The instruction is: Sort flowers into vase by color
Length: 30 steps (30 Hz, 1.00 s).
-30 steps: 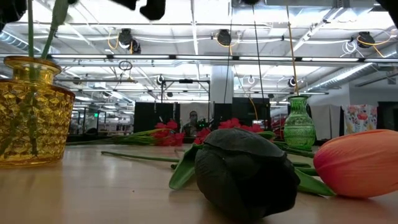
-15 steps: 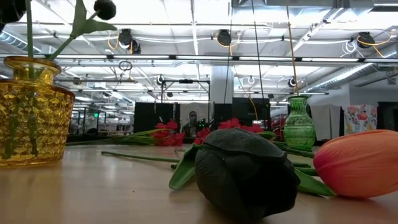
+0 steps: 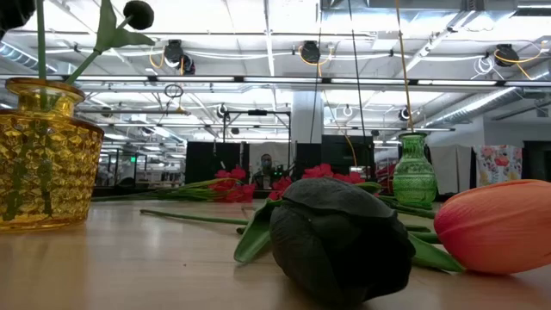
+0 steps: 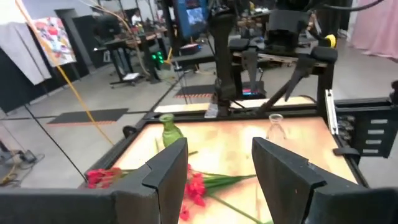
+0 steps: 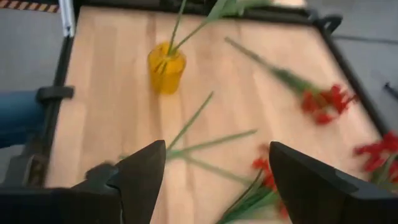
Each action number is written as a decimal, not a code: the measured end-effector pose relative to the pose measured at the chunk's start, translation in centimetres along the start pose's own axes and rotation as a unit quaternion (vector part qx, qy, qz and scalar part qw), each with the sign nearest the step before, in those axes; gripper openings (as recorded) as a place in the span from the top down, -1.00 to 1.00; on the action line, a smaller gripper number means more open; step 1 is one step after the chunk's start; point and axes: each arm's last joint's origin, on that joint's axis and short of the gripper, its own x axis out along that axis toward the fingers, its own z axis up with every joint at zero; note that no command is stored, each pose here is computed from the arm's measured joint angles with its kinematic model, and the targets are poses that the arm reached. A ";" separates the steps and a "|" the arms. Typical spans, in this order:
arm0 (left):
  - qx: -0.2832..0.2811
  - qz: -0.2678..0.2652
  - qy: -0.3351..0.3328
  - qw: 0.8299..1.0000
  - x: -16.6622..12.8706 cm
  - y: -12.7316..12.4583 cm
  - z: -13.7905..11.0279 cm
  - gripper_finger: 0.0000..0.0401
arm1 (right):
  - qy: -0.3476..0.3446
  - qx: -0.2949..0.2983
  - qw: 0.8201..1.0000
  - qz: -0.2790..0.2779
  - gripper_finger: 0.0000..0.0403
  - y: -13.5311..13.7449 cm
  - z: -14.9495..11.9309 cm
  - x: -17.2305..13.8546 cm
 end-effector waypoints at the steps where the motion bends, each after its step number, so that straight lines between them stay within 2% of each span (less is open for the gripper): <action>1: 0.002 -0.001 0.003 1.000 0.2 -0.1 -0.1 0.07 | 0.003 0.003 1.000 0.003 -0.38 0.4 -0.5 0.0; 6: 0.006 0.016 0.014 1.000 1.7 -0.5 -0.2 0.07 | -0.005 0.001 1.000 0.030 -0.38 2.9 -3.0 2.0; 11: 0.016 -0.022 0.026 0.999 3.2 -1.0 0.1 0.07 | 0.024 0.006 0.995 0.097 -0.38 4.3 -3.5 4.5; 16: 0.034 -0.035 0.026 0.998 4.4 -1.4 0.2 0.07 | 0.060 -0.064 0.987 0.136 -0.27 4.5 -3.9 7.8; 20: 0.056 -0.032 0.032 0.997 5.2 -1.4 0.1 0.07 | 0.038 -0.147 0.983 0.105 -0.16 4.2 -3.7 10.4; 24: 0.075 -0.027 0.037 0.996 5.7 -1.5 -0.1 0.07 | 0.046 -0.240 0.965 0.092 -0.07 4.0 -4.2 12.6; 27: 0.091 -0.038 0.040 0.994 5.9 -1.9 -0.3 0.07 | 0.064 -0.242 0.964 0.091 -0.02 4.1 -4.9 14.2; 30: 0.098 -0.052 0.045 0.993 6.1 -2.4 -0.6 0.07 | 0.086 -0.221 0.964 0.117 0.02 4.3 -5.4 15.4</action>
